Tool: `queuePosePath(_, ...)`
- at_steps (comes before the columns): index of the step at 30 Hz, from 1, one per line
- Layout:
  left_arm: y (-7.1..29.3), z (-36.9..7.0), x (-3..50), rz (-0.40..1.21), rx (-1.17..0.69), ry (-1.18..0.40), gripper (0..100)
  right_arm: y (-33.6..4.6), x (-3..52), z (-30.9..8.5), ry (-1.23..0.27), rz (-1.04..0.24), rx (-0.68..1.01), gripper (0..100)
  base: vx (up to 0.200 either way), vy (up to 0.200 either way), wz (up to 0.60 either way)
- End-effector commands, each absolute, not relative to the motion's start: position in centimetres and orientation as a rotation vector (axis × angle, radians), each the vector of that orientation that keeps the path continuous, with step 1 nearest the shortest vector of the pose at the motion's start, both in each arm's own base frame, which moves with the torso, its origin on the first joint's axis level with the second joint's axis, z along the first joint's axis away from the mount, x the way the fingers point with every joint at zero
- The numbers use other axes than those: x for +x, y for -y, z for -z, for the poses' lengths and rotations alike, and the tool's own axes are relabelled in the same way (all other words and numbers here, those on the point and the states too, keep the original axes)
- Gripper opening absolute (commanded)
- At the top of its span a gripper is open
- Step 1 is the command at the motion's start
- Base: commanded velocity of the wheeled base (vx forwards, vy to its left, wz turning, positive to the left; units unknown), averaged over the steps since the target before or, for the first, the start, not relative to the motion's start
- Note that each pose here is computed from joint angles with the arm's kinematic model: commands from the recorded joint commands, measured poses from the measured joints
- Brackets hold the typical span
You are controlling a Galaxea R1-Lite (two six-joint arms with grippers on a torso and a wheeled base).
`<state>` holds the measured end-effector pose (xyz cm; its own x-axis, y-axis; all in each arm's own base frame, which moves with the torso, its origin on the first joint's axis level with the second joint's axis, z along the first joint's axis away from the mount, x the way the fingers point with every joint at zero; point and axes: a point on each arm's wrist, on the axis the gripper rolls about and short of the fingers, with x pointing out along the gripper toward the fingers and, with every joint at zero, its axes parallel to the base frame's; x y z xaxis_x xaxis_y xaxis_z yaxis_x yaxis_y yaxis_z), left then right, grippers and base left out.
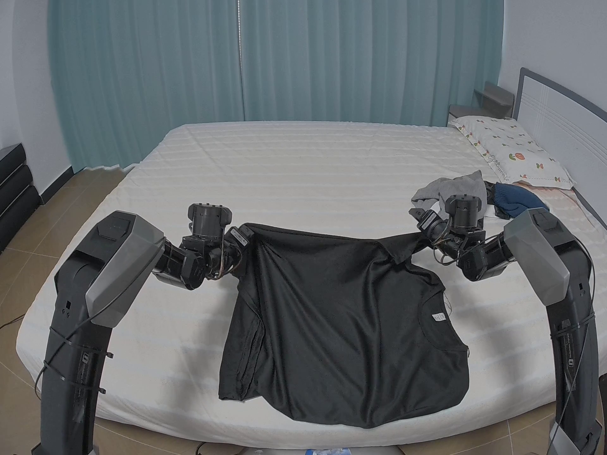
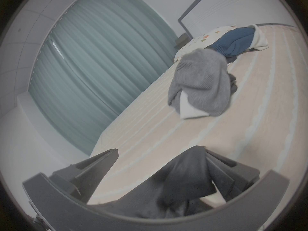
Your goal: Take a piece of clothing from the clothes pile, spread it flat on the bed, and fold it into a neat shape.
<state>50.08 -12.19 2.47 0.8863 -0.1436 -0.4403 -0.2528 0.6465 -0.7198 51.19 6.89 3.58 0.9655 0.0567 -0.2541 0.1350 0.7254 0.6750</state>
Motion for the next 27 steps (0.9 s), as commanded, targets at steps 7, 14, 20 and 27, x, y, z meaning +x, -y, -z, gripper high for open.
queuePosePath(7,10.2,0.4,51.5,-0.162,-0.777,-0.548,100,-4.4,52.0,-5.2,-0.205,0.073,0.821,100,0.0,0.0,0.0)
queuePosePath(14,9.5,0.5,49.7,-0.17,-0.738,-0.822,100,-4.6,50.9,-3.8,-0.296,0.079,0.811,100,0.0,0.0,0.0)
queuePosePath(20,8.9,-2.7,48.0,-0.051,-0.796,-0.899,100,-4.2,49.0,-3.8,-0.369,0.059,0.816,100,0.0,0.0,0.0)
queuePosePath(27,7.3,-6.2,45.4,0.079,-0.866,-0.955,100,-5.0,47.0,-3.6,-0.441,0.056,0.818,100,0.0,0.0,0.0)
